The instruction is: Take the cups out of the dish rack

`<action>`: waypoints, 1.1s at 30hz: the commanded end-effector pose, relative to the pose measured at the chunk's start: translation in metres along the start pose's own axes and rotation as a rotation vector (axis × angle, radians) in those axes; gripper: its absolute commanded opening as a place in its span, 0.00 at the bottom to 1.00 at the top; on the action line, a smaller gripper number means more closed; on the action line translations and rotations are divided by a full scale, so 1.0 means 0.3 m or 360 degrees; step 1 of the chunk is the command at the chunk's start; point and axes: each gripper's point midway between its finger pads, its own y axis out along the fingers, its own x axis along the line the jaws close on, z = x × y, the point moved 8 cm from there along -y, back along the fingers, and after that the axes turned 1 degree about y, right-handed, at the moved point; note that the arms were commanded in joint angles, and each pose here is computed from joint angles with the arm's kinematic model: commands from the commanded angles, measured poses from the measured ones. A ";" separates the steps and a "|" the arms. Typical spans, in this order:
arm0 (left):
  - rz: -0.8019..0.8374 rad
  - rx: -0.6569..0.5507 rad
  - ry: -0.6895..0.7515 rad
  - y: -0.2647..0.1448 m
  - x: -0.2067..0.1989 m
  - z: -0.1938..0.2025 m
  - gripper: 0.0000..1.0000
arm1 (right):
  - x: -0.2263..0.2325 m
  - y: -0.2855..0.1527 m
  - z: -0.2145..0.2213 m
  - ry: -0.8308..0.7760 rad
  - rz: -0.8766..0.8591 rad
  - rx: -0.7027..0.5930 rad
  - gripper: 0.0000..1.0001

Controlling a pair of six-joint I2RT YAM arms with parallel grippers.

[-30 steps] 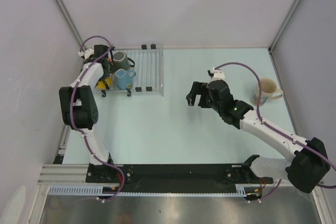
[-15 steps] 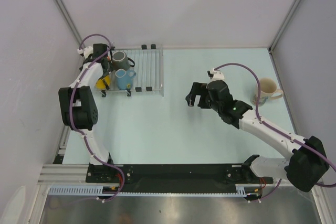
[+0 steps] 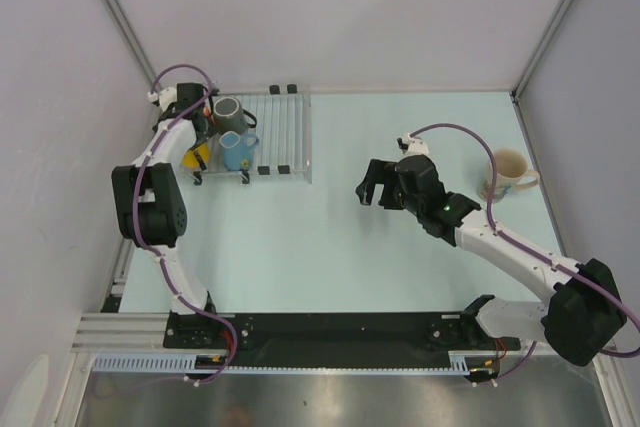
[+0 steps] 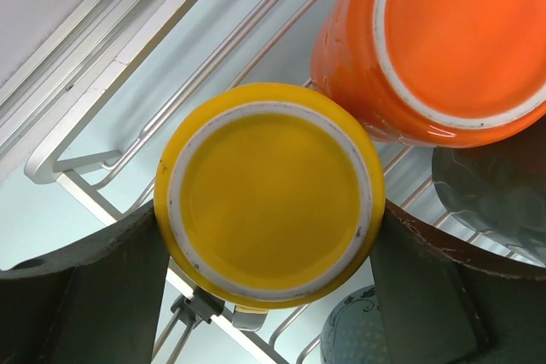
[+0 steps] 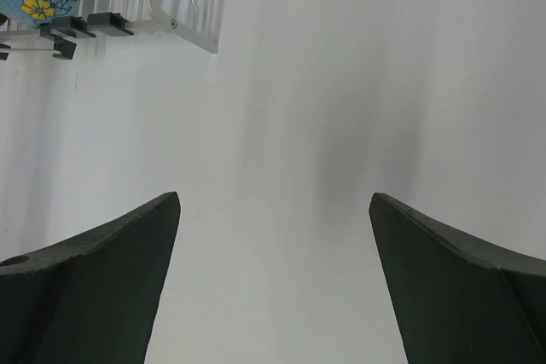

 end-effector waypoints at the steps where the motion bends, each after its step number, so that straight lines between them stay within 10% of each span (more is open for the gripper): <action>1: 0.0050 -0.0061 -0.0038 -0.025 0.008 -0.035 0.00 | 0.015 0.001 -0.012 0.0047 -0.0058 -0.0039 0.99; 33: 0.0538 -0.0401 -0.0180 -0.449 0.109 -0.161 0.00 | 0.072 -0.058 -0.029 0.0050 -0.0175 -0.0133 0.99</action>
